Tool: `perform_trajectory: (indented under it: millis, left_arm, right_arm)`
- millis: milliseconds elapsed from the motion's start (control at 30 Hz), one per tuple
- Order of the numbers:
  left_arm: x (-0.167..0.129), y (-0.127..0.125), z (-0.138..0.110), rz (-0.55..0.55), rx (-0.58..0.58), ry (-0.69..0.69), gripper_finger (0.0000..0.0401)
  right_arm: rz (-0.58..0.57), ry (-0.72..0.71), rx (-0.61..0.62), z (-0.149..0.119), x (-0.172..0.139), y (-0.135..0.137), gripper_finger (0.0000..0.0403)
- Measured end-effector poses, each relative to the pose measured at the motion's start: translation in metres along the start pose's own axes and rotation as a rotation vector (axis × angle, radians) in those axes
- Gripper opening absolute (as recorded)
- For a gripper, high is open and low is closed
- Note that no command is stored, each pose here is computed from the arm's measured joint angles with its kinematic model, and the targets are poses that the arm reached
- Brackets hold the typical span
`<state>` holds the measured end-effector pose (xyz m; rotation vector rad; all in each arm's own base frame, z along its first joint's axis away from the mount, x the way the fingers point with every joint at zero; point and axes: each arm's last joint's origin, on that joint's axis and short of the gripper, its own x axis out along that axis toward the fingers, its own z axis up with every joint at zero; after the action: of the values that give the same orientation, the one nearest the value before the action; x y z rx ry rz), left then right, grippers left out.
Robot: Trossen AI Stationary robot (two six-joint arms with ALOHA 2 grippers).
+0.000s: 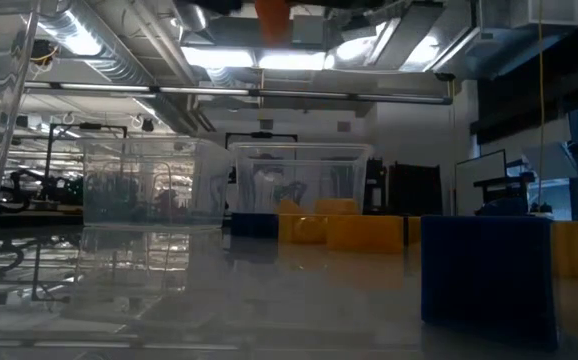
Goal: Sort blocks
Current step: Put the orange game piece into the top left transparent bin
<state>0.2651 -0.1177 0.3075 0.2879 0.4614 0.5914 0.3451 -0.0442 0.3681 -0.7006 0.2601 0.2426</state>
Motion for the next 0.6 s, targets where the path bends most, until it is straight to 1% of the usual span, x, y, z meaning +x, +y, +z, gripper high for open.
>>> perform_trajectory:
  millis: [133, 233, 400, 467, 600]
  left_arm:
    - [-0.016, 0.028, 0.012, -0.047, -0.054, -0.039, 0.0208]
    - [-0.027, 0.046, 0.017, -0.065, -0.07, -0.071, 0.0208]
    - [-0.039, 0.075, 0.025, -0.123, -0.103, -0.118, 0.0208]
    - [-0.042, 0.085, 0.029, -0.171, -0.114, -0.145, 0.0208]
    - [-0.047, 0.105, 0.034, -0.247, -0.1, -0.204, 0.0208]
  right_arm:
    - [-0.07, -0.028, -0.014, -0.001, 0.003, -0.009, 0.0122]
    - [-0.104, -0.053, -0.023, -0.005, 0.012, -0.013, 0.0122]
    - [-0.132, -0.086, -0.057, -0.011, 0.026, -0.015, 0.0122]
    - [-0.17, -0.13, -0.097, -0.008, 0.028, -0.018, 0.0122]
    - [-0.194, -0.253, -0.15, 0.001, 0.025, -0.023, 0.0122]
